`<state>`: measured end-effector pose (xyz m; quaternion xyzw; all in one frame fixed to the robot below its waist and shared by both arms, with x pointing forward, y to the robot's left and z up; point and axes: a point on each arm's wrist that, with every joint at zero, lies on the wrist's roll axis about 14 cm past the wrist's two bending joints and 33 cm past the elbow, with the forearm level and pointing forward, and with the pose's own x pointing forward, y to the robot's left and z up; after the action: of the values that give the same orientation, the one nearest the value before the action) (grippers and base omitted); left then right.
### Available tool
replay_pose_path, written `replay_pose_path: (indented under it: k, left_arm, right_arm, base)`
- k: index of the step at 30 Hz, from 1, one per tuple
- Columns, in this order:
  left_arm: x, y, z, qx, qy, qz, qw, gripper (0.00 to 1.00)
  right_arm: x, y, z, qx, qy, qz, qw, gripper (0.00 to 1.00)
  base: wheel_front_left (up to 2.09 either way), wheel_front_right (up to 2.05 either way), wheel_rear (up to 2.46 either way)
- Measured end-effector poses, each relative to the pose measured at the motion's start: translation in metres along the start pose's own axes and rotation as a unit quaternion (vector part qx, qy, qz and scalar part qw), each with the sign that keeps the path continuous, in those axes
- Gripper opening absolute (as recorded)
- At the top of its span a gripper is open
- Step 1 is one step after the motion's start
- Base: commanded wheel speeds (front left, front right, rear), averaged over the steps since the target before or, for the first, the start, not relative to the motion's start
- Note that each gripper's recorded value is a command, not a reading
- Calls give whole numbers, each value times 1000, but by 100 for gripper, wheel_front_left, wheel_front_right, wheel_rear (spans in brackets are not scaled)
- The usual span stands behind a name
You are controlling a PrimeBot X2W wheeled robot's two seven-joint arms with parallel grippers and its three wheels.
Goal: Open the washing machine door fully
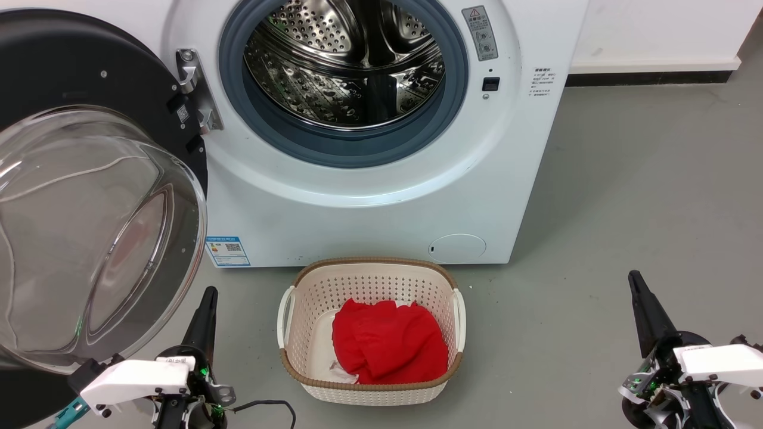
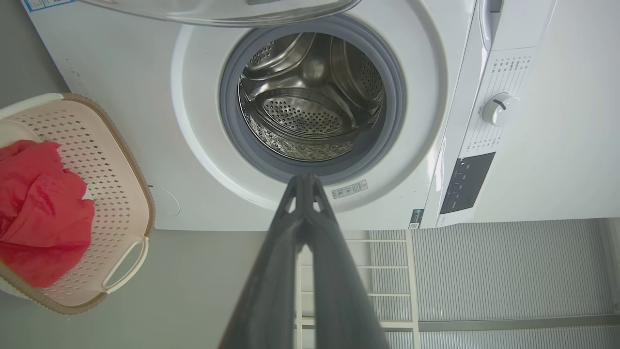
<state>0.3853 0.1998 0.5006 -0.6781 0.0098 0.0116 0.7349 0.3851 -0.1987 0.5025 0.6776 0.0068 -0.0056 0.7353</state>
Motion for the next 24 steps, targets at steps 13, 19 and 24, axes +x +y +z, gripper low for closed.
replay_pose_path:
  k: [13, 19, 24]
  left_arm:
    - [2, -4, 0, -42, 2, -10, 999, 0]
    - [2, -4, 0, -41, 2, -10, 999, 0]
    - [2, -4, 0, -41, 2, -10, 999, 0]
  right_arm:
    - [2, 2, 1, 42, -1, 4, 999, 0]
    - [2, 2, 1, 42, 0, 4, 999, 0]
    - [2, 2, 2, 43, -1, 4, 999, 0]
  base:
    - [0, 0, 0]
    - [0, 0, 0]
    - [0, 0, 0]
